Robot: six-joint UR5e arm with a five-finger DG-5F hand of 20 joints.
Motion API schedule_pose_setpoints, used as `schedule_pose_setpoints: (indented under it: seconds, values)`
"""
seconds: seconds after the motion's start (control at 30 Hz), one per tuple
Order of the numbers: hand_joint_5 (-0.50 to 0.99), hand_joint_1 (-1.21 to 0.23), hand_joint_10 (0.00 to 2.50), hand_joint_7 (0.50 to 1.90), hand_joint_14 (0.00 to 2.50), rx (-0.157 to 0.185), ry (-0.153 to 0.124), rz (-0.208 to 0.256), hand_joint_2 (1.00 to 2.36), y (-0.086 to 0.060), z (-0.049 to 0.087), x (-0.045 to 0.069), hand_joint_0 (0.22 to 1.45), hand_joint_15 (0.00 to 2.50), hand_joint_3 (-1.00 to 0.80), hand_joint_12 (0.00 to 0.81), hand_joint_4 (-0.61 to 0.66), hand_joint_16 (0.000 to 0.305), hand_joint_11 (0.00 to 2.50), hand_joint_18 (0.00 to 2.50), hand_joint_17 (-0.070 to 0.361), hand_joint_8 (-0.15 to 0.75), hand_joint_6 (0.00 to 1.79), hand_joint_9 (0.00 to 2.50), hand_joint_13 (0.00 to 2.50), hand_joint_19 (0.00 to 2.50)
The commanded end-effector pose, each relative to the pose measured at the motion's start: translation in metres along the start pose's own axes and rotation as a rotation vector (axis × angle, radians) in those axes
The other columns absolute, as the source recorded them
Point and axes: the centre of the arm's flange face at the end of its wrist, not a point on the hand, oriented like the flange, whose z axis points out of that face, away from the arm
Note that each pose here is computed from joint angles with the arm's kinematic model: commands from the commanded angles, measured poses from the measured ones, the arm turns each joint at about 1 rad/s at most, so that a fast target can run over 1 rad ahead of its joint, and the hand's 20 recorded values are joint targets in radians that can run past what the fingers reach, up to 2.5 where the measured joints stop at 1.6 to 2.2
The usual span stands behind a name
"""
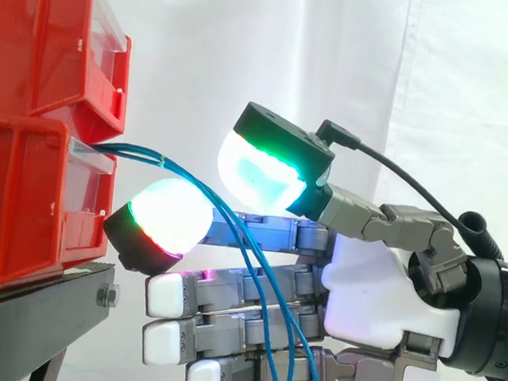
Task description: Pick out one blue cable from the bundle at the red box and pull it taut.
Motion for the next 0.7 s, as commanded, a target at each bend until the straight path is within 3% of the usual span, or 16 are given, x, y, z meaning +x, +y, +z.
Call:
schedule_pose_setpoints:
  seconds: [0.0,0.27,0.4,0.67]
  values:
    - [-0.16,-0.54,0.02,0.93,0.02,-0.001,-0.001,-0.001,1.01,0.0003,0.0002,-0.001,0.6,0.57,-0.34,0.304,0.07,0.046,0.63,0.52,0.102,0.222,0.7,0.69,0.71,0.76]
    - [-0.15,-0.45,0.02,0.87,0.02,0.001,-0.001,-0.002,1.01,0.0016,0.0011,-0.0008,0.58,0.58,-0.41,0.31,0.09,0.046,0.62,0.53,0.103,0.23,0.74,0.71,0.72,0.78]
    - [-0.16,-0.43,0.02,0.82,0.02,0.002,-0.001,-0.002,1.01,0.0015,0.0009,-0.0008,0.6,0.58,-0.36,0.31,0.07,0.046,0.62,0.55,0.103,0.231,0.79,0.73,0.74,0.78]
    - [-0.17,-0.57,0.02,0.8,0.02,-0.001,-0.001,-0.003,1.02,0.0027,0.0019,-0.0006,0.59,0.59,-0.2,0.311,0.07,0.046,0.64,0.56,0.104,0.234,0.86,0.73,0.74,0.78]
